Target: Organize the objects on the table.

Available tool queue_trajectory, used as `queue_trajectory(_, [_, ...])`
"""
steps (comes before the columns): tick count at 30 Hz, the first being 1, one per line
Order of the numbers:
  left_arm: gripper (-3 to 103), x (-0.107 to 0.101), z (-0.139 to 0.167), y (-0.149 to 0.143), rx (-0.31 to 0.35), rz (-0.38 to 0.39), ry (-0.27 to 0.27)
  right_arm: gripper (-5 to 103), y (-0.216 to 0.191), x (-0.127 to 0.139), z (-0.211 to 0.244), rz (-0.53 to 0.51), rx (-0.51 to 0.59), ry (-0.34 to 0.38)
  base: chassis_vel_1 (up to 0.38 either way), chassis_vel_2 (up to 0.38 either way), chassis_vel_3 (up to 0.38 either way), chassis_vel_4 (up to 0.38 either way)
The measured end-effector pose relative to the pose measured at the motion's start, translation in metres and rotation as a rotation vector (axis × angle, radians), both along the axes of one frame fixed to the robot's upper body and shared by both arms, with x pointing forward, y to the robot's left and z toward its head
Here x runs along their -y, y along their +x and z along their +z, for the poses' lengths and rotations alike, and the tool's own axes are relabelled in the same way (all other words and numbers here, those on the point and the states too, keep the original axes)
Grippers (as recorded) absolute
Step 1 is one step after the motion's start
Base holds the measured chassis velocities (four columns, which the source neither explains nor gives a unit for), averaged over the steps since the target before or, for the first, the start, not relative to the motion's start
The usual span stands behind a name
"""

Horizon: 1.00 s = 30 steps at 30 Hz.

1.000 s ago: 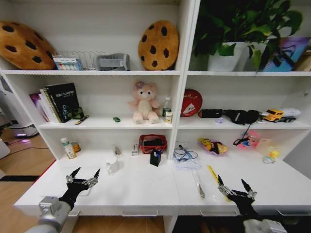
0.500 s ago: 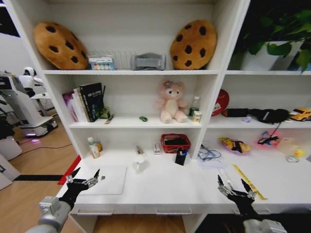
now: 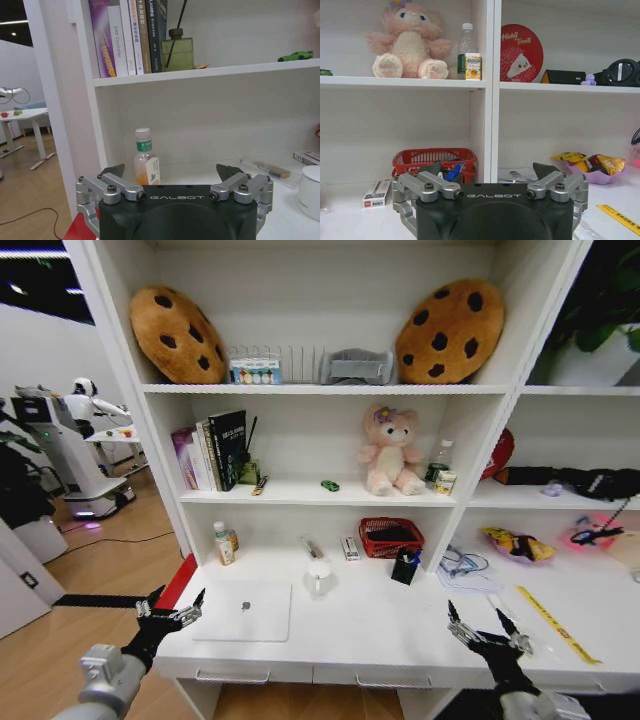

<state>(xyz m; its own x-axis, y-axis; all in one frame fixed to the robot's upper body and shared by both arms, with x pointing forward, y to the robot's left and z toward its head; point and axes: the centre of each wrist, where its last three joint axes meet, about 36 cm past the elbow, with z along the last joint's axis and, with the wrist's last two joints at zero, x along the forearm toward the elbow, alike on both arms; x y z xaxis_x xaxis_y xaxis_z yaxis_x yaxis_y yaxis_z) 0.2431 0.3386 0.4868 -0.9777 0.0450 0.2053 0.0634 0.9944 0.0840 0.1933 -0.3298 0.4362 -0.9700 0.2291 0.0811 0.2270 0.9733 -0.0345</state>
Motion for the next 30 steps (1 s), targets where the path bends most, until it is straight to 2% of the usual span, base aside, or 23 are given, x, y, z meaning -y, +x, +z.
queue_trajectory(8, [100,0.0,0.0,0.0,0.0,0.0,0.0,100,0.0,0.0,0.0,0.0,0.0,0.0,0.067,0.06,-0.058,-0.047])
queue_trajectory(22, [100,-0.0002,0.0001,0.0,0.0,0.001,0.0,100,-0.0001,-0.0001,-0.0001,0.0,0.0,0.0,0.142,0.143,-0.145,-0.137])
queue_trajectory(30, [100,-0.0001,0.0,0.0,0.0,0.0,0.0,100,-0.0001,0.0,0.0,0.0,0.0,0.0,0.005,0.008,-0.011,-0.004])
